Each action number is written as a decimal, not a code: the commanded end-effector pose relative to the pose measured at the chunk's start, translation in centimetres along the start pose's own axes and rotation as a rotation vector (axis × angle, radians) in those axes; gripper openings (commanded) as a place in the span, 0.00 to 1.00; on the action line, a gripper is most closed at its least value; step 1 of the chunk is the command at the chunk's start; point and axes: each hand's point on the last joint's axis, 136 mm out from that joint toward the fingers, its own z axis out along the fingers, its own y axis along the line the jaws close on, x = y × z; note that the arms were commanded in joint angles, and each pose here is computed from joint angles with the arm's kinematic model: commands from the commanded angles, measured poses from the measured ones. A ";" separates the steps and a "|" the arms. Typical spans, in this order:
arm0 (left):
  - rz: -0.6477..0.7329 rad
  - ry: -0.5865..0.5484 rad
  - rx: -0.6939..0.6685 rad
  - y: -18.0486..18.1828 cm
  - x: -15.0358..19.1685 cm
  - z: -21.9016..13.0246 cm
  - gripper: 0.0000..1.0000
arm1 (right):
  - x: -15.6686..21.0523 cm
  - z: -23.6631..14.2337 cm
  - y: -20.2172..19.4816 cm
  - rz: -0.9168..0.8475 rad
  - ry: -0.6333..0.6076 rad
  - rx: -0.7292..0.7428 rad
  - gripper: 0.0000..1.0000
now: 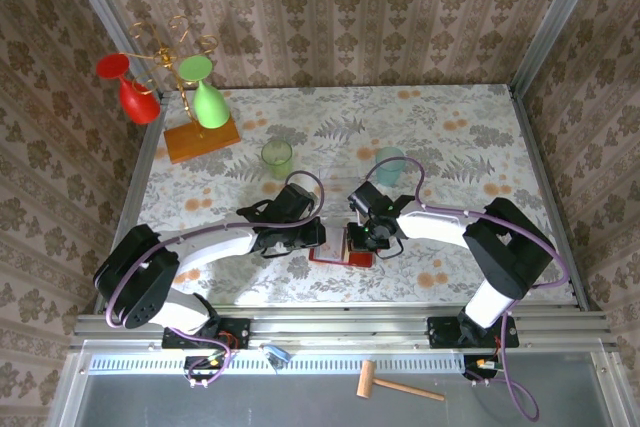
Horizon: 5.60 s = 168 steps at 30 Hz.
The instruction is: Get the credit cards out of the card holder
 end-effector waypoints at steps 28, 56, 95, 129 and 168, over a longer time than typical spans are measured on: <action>-0.032 -0.036 -0.013 0.4 -1.1 1.5 0.12 | -0.9 -0.1 -1.1 -0.055 -0.019 0.083 0.05; -0.045 -0.011 0.041 0.3 -0.2 1.8 0.11 | -3.0 -2.5 5.3 0.203 -0.032 -0.243 0.25; -0.070 0.000 0.025 0.9 0.1 2.0 0.13 | -2.5 -0.2 3.7 0.232 0.040 -0.227 0.26; -0.081 0.010 0.015 1.2 0.3 2.1 0.12 | -2.5 -0.6 2.6 0.219 0.020 -0.167 0.27; -0.066 0.083 -0.035 1.7 2.4 2.0 0.12 | -2.6 -0.2 3.1 0.228 0.032 -0.224 0.26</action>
